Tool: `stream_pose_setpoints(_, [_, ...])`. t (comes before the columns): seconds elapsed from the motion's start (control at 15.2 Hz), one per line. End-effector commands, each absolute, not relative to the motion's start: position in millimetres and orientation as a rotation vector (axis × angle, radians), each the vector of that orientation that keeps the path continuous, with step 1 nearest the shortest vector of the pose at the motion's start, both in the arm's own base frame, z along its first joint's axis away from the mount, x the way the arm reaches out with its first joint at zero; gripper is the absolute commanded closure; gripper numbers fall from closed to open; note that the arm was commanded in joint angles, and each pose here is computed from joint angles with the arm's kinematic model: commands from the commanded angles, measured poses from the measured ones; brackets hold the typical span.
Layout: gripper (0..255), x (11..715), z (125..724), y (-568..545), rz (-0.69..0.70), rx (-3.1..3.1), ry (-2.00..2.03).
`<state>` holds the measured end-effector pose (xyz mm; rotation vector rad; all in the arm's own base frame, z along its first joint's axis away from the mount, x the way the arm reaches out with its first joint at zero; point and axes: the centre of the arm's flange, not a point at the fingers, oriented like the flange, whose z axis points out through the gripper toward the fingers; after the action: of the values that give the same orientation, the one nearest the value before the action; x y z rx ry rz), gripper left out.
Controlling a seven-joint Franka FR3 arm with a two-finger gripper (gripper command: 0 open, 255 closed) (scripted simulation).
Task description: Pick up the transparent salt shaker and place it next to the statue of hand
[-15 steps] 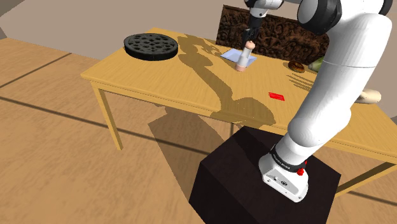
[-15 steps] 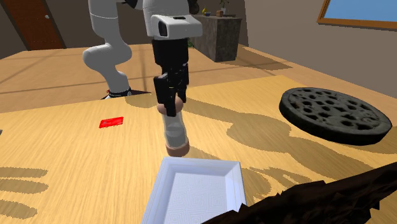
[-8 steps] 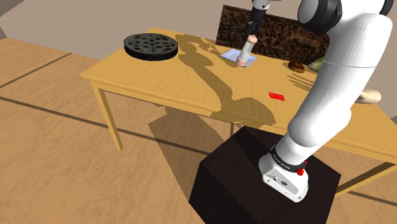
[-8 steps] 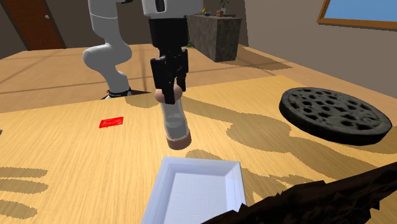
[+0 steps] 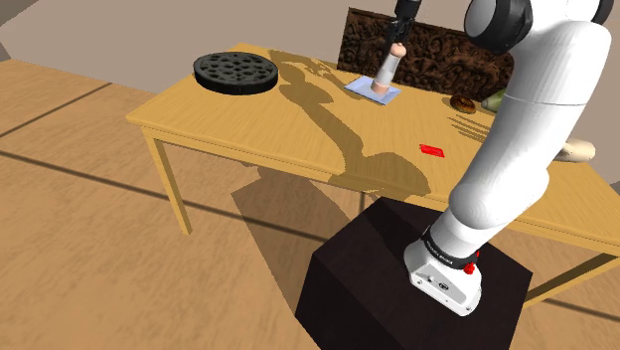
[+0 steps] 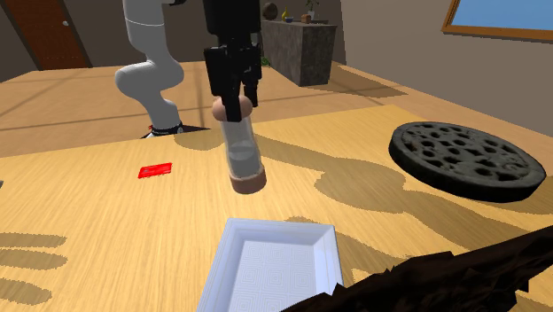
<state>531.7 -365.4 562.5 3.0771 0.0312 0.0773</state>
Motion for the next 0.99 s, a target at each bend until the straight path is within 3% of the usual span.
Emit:
stream_pose_setpoints(0.0, [255, 531.3, 574.2, -365.1, 0.077, 3.077, 0.031])
stream_pose_setpoints(0.92, [255, 531.3, 648.1, -365.1, 0.077, 3.077, 0.031])
